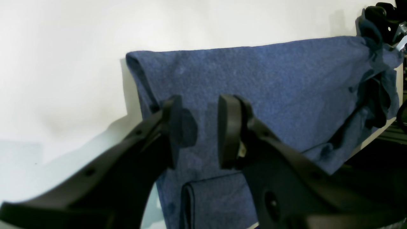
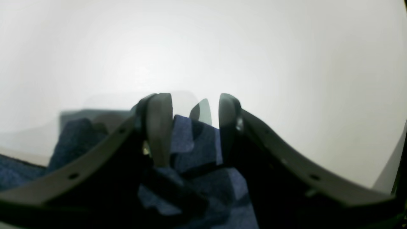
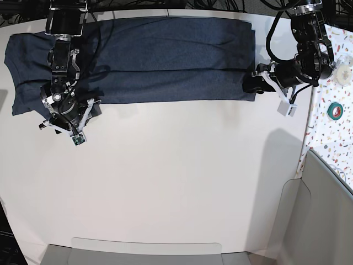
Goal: Layout the t-shirt on the table in an organized manner, then fold the t-shirt properly
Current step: 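Grasp the strip's end layers with the right gripper, left gripper holding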
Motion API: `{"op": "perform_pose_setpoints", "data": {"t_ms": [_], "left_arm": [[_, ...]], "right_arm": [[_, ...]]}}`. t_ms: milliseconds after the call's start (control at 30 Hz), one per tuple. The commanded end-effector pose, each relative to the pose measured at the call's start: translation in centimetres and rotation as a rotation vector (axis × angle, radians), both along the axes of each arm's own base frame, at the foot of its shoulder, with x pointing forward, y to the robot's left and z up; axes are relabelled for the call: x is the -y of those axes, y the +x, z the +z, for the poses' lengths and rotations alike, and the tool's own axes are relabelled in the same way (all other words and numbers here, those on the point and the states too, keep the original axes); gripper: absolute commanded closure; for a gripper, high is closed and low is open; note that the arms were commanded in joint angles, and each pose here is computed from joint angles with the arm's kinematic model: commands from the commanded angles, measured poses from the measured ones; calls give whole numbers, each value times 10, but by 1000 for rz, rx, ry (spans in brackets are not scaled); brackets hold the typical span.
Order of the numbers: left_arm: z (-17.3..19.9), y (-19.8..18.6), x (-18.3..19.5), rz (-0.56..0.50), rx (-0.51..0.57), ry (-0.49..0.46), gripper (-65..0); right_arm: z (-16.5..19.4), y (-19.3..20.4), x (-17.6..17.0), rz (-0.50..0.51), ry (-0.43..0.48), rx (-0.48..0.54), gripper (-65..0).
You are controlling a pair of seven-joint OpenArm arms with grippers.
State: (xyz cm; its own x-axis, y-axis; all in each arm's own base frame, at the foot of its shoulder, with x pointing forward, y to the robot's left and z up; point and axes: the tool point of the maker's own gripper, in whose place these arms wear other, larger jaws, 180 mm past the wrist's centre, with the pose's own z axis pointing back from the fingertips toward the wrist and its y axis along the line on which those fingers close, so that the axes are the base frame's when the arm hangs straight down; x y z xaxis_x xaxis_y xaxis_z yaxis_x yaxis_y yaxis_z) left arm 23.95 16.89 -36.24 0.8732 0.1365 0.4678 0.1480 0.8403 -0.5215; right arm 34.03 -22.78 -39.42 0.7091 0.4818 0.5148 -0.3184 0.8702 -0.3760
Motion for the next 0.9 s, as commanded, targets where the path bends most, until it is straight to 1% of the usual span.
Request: {"op": "perform_pose_setpoints", "data": {"t_ms": [0, 133, 267, 400, 633, 800, 867], "left_arm": [[10, 6, -3, 3, 34, -2, -183], [10, 6, -3, 5, 35, -2, -183], [10, 6, -3, 4, 34, -2, -183], [10, 6, -3, 4, 34, -2, -183], [9, 6, -3, 3, 33, -2, -183], [10, 6, -3, 5, 35, -2, -183], [10, 6, -4, 4, 35, 0, -182]], "right_arm": [[-19, -23, 7, -5, -38, -123, -243], [-19, -26, 8, -7, -43, -124, -243], [-5, -31, 22, -49, -52, -84, -243], [2, -39, 34, -88, -72, -87, -243], [-10, -46, 42, -100, -74, -124, -244], [-17, -52, 40, -93, -73, -147, -243], [-19, -55, 40, -90, -74, -154, -229]]}}
